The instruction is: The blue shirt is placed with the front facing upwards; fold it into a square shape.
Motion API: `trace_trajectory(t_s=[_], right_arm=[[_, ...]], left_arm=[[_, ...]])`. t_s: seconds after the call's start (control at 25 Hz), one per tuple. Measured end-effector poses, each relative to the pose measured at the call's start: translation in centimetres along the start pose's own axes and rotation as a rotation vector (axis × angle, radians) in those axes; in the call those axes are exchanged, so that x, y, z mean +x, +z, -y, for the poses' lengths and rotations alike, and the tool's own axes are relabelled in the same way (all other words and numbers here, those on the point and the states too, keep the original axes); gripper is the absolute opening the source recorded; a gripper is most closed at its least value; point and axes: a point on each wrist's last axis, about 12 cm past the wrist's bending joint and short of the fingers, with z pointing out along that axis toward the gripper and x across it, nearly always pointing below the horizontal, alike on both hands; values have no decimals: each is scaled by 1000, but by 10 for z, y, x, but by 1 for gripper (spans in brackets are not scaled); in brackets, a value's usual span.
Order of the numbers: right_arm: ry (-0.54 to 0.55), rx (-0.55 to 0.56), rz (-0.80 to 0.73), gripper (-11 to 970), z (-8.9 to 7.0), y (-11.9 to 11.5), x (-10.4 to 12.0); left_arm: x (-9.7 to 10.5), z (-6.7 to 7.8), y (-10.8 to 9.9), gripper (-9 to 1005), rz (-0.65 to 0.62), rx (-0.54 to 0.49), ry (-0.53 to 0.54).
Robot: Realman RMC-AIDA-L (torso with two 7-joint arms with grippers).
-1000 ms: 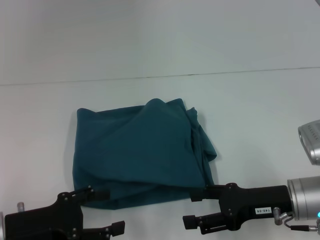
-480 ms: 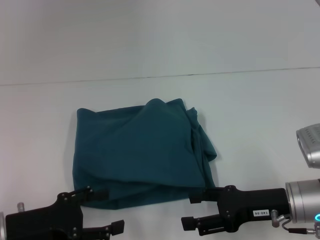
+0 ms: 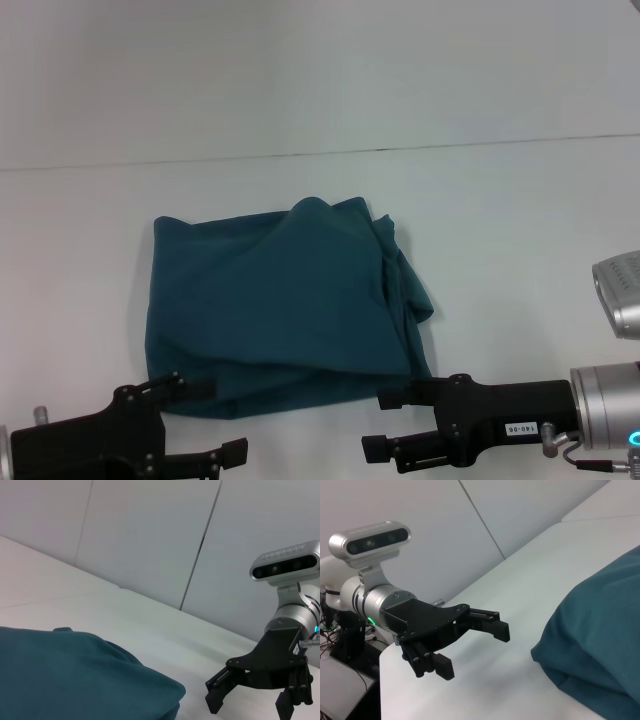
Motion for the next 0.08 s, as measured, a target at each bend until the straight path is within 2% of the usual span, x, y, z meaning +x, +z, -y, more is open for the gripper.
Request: trace_trajectory(t_s=[0.08], right_arm=[[1, 1, 1, 944, 0, 0, 0]], left_arm=[[0, 0, 0, 933, 1, -1, 0]])
